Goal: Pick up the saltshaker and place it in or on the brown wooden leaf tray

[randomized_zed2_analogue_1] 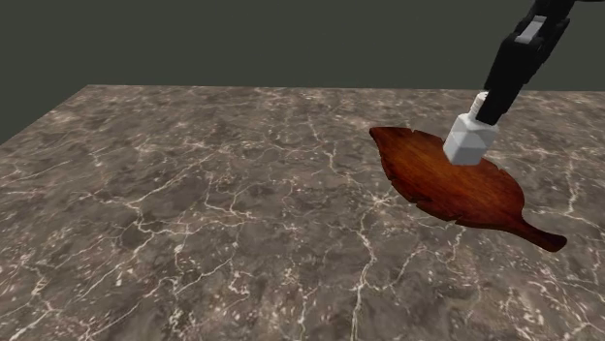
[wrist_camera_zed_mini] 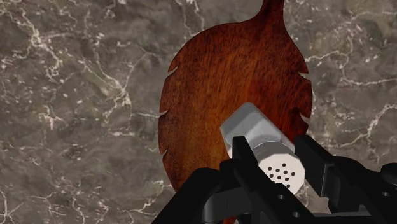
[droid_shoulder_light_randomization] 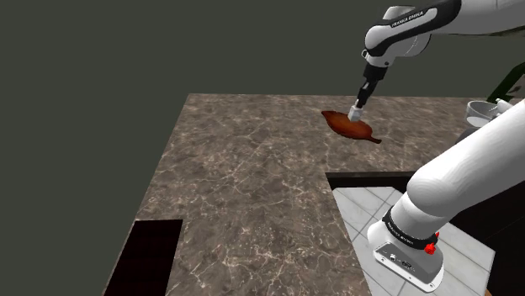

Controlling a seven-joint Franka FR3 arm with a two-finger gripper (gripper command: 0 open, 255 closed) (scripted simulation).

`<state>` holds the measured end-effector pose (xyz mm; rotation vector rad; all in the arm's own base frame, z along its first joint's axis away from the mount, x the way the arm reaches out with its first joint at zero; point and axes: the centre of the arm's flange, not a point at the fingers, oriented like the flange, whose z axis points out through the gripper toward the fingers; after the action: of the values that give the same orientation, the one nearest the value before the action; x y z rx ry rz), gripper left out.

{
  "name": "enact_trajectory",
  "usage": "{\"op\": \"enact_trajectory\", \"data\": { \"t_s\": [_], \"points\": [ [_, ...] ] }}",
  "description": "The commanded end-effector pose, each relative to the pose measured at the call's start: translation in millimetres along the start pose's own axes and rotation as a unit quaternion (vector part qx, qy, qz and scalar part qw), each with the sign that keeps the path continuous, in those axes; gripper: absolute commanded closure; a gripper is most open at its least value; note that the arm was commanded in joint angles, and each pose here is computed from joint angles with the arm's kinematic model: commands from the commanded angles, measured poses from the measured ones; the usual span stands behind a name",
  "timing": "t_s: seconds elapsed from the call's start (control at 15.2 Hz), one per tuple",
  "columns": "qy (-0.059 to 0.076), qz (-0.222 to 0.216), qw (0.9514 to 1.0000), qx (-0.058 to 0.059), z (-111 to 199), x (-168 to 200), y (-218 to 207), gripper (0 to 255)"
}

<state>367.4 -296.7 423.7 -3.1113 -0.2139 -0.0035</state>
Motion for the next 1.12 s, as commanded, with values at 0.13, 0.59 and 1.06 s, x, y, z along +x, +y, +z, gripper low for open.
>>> {"op": "enact_trajectory", "data": {
  "t_s": [0.13, 0.59, 1.06],
  "points": [
    [0.0, 0.0, 1.0, 0.0, 21.3, -0.6, 0.7, 255],
    [0.0, 0.0, 1.0, 0.0, 23.8, -0.6, 0.8, 255],
    [0.0, 0.0, 1.0, 0.0, 23.8, -0.6, 0.8, 0]
  ]
}}
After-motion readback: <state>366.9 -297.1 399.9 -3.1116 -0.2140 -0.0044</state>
